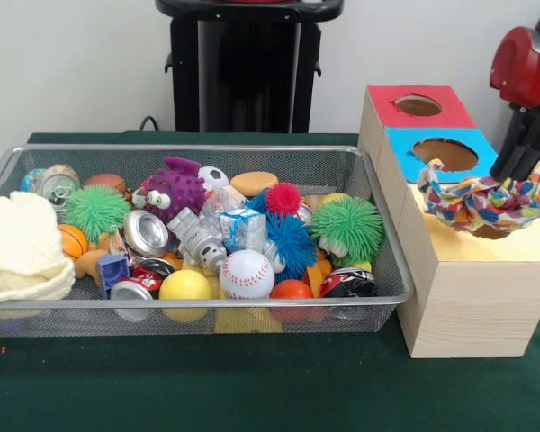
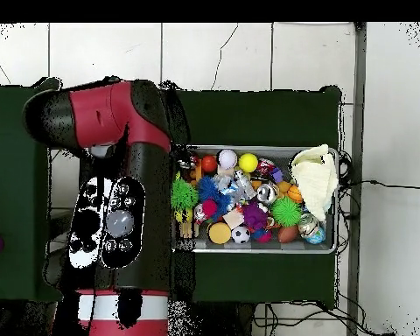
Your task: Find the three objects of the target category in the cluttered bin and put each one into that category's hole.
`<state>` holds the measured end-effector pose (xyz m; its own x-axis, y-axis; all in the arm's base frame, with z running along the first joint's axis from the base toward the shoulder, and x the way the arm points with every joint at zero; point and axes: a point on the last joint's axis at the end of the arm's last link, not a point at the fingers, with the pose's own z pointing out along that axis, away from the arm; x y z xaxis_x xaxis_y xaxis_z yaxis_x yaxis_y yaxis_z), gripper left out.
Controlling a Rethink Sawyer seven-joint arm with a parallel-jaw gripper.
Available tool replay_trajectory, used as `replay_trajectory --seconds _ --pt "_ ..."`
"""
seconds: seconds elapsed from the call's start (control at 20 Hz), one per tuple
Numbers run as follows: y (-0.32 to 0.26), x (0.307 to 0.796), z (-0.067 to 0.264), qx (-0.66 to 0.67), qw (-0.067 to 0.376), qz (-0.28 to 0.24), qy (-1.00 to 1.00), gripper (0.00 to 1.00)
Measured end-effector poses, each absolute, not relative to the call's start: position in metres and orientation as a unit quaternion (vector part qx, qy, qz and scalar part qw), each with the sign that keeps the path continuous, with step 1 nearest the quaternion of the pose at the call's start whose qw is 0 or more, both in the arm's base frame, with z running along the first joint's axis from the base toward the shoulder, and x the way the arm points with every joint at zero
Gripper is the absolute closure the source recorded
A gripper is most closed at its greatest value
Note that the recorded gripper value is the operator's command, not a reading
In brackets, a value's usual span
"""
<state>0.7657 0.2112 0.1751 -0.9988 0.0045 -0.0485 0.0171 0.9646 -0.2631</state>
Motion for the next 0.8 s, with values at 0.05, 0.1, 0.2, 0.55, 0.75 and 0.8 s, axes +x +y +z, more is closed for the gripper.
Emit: replay_trajectory --seconds 0.05,0.1,0.2,0.55,0.75,0.8 --pt "0.210 0.764 0.175 0.006 0.026 -0.132 0.991 1.00" --pt "0.208 0.763 0.174 0.006 0.030 -0.132 0.991 1.00" --pt "0.206 0.761 0.172 0.006 0.041 -0.130 0.991 1.00" --pt "0.196 0.751 0.156 0.004 0.077 -0.124 0.989 1.00" --pt "0.192 0.744 0.145 0.003 0.085 -0.122 0.989 1.00" --pt "0.191 0.742 0.142 0.003 0.085 -0.122 0.989 1.00"
